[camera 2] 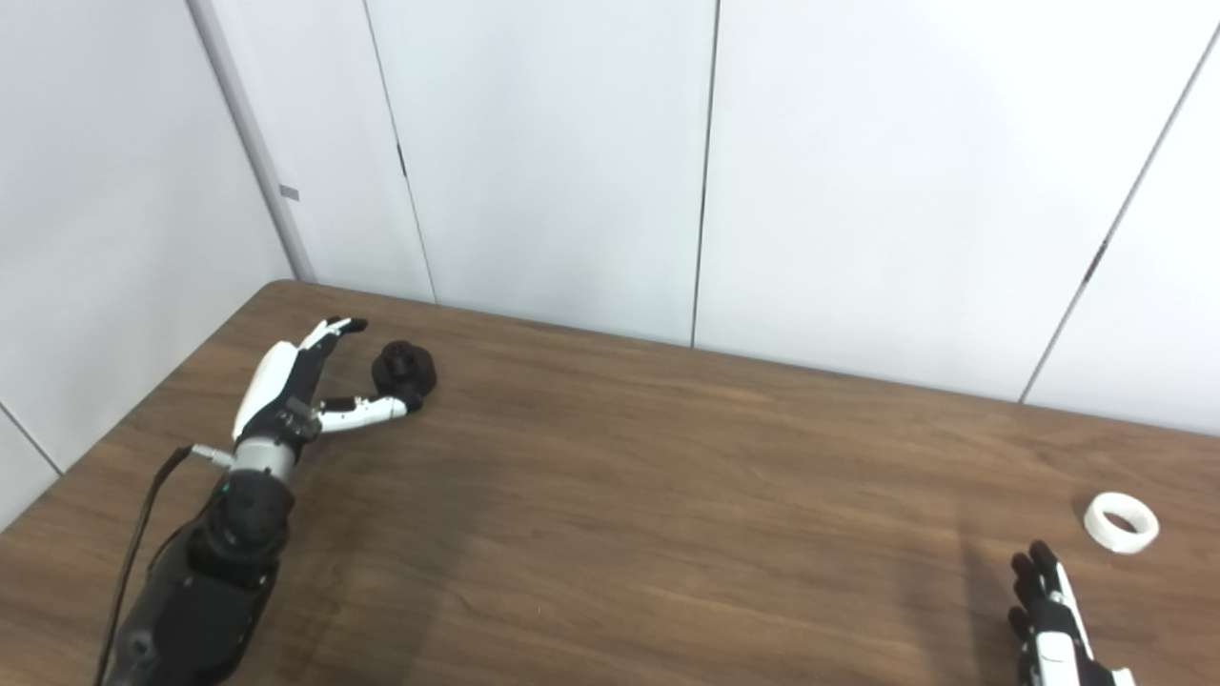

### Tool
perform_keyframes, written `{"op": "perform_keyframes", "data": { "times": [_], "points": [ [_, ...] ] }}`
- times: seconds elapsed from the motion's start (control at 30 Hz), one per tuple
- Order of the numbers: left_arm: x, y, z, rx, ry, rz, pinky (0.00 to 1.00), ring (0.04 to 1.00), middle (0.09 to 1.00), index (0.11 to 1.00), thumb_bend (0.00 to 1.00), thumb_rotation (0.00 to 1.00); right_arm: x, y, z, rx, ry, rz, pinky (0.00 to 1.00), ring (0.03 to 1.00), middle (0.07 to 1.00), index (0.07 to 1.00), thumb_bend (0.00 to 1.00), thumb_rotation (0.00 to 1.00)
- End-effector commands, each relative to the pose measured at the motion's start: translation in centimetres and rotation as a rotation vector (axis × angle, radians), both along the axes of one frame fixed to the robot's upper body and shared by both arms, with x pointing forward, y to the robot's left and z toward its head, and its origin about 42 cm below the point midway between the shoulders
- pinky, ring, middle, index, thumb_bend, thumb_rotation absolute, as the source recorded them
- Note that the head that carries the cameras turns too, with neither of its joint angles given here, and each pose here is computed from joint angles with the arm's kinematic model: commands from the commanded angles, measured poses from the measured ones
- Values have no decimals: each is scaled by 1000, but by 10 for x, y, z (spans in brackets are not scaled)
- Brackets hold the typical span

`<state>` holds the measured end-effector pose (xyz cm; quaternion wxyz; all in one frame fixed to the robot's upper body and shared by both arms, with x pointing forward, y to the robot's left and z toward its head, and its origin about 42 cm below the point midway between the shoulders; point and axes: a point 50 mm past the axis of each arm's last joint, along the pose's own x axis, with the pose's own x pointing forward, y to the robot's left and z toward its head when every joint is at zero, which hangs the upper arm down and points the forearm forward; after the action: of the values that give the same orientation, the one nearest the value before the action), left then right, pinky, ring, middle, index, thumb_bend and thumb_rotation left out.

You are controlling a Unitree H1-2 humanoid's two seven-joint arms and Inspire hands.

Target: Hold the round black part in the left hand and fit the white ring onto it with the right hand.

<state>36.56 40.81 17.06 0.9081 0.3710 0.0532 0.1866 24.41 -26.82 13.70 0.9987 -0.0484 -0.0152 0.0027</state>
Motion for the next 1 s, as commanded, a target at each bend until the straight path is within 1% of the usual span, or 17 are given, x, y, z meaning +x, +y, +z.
{"op": "perform_keyframes", "data": {
  "times": [0.0, 0.13, 0.23, 0.37, 0.53, 0.6, 0.83, 0.97],
  "points": [
    [18, 10, 32, 90, -66, 5, 1000, 1000, 984, 894, 1000, 349, 2, 2, 16, -1, -64, 7, 1000, 1000, 981, 1000, 399, 1000],
    [35, 12, 34, 173, 8, 12, 1000, 1000, 982, 891, 1000, 419, 1, 2, 17, -10, -61, 6, 1000, 1000, 976, 1000, 415, 1000],
    [46, 12, 36, 193, 46, 16, 1000, 1000, 985, 886, 1000, 408, 1, 2, 17, -7, -62, 5, 1000, 1000, 971, 1000, 411, 1000],
    [58, 13, 34, 225, 89, 30, 1000, 1000, 988, 879, 1000, 428, 0, 4, 17, 2, -64, 6, 1000, 1000, 966, 1000, 403, 1000],
    [71, 16, 32, 249, 125, 47, 1000, 1000, 984, 866, 1000, 392, -2, 5, 19, -10, -67, 0, 1000, 995, 960, 1000, 375, 1000],
    [75, 16, 32, 255, 136, 52, 1000, 1000, 985, 865, 1000, 381, -2, 5, 19, -9, -67, -2, 1000, 999, 961, 1000, 396, 1000],
    [84, 18, 31, 257, 159, 45, 1000, 1000, 984, 851, 1000, 366, -4, 5, 19, -12, -62, -4, 1000, 991, 957, 1000, 369, 1000],
    [87, 19, 31, 272, 186, 45, 1000, 1000, 981, 838, 1000, 373, -4, 5, 19, -11, -60, -4, 1000, 1000, 958, 1000, 378, 1000]
  ]
}}
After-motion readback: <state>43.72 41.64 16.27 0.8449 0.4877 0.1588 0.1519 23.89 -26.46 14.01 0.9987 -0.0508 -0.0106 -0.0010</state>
